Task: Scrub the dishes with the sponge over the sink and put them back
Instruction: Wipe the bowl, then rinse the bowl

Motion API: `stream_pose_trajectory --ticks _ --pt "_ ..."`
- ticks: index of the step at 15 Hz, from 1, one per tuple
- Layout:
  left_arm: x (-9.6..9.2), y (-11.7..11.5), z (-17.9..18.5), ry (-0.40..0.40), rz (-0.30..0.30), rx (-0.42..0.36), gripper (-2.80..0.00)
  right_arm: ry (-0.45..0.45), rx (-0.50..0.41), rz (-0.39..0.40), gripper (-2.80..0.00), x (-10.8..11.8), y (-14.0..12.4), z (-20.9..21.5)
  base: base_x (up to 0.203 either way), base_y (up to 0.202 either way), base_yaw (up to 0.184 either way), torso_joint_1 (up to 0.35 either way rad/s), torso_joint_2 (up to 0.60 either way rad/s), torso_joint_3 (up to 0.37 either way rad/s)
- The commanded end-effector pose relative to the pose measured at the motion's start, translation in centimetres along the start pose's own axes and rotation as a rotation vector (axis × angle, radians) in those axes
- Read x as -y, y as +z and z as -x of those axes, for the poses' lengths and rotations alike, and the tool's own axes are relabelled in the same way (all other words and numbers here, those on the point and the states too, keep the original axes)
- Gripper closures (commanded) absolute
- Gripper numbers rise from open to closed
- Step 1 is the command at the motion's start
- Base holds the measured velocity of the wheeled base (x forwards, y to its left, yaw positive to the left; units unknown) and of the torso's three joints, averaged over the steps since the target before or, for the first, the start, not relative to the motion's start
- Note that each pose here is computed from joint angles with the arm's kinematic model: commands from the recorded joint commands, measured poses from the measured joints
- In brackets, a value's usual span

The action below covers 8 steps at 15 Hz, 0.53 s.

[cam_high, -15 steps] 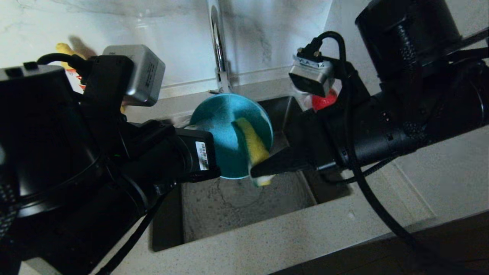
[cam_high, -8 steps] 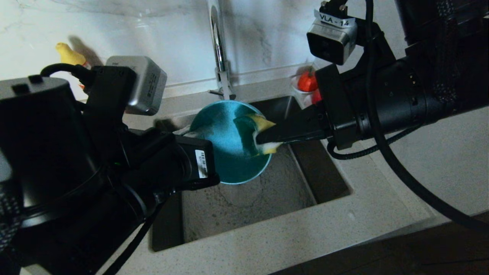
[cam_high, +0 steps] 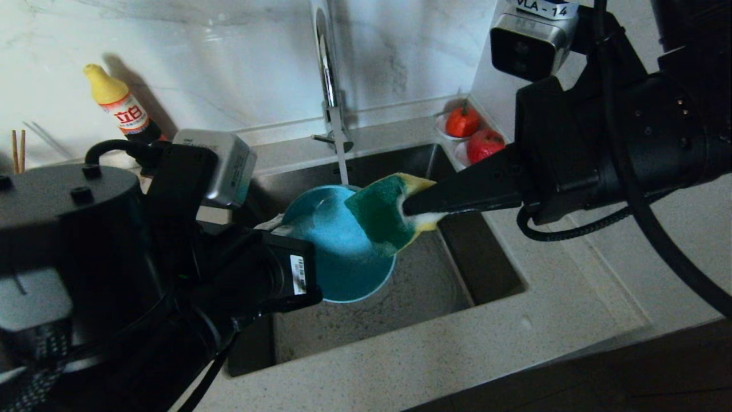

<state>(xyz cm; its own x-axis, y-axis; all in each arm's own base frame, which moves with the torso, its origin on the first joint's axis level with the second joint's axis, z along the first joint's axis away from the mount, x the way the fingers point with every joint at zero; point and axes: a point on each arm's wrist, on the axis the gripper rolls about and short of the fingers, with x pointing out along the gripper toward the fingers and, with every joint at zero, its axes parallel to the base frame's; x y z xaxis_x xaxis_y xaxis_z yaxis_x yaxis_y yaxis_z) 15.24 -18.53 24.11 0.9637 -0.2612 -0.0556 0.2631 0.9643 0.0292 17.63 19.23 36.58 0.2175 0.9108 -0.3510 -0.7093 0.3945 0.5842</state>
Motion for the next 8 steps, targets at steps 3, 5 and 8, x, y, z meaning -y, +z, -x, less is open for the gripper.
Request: stream_pose_trajectory --ticks 3,5,8 --pt "-0.5 -1.5 -1.2 0.055 0.022 -0.051 0.0 0.005 0.02 0.007 0.0 -1.0 -1.4 2.9 0.0 0.0 0.0 0.0 0.0 0.0" --pt "-0.9 -3.2 -1.5 0.075 0.009 -0.104 0.0 0.008 0.054 0.018 0.0 -1.6 -1.7 4.6 0.0 0.0 0.0 0.0 0.0 0.0" --pt "-1.3 -5.8 -2.0 0.111 0.001 -0.195 0.0 -0.018 0.119 0.019 0.0 -1.8 -1.9 7.1 0.0 0.0 0.0 0.0 0.0 0.0"
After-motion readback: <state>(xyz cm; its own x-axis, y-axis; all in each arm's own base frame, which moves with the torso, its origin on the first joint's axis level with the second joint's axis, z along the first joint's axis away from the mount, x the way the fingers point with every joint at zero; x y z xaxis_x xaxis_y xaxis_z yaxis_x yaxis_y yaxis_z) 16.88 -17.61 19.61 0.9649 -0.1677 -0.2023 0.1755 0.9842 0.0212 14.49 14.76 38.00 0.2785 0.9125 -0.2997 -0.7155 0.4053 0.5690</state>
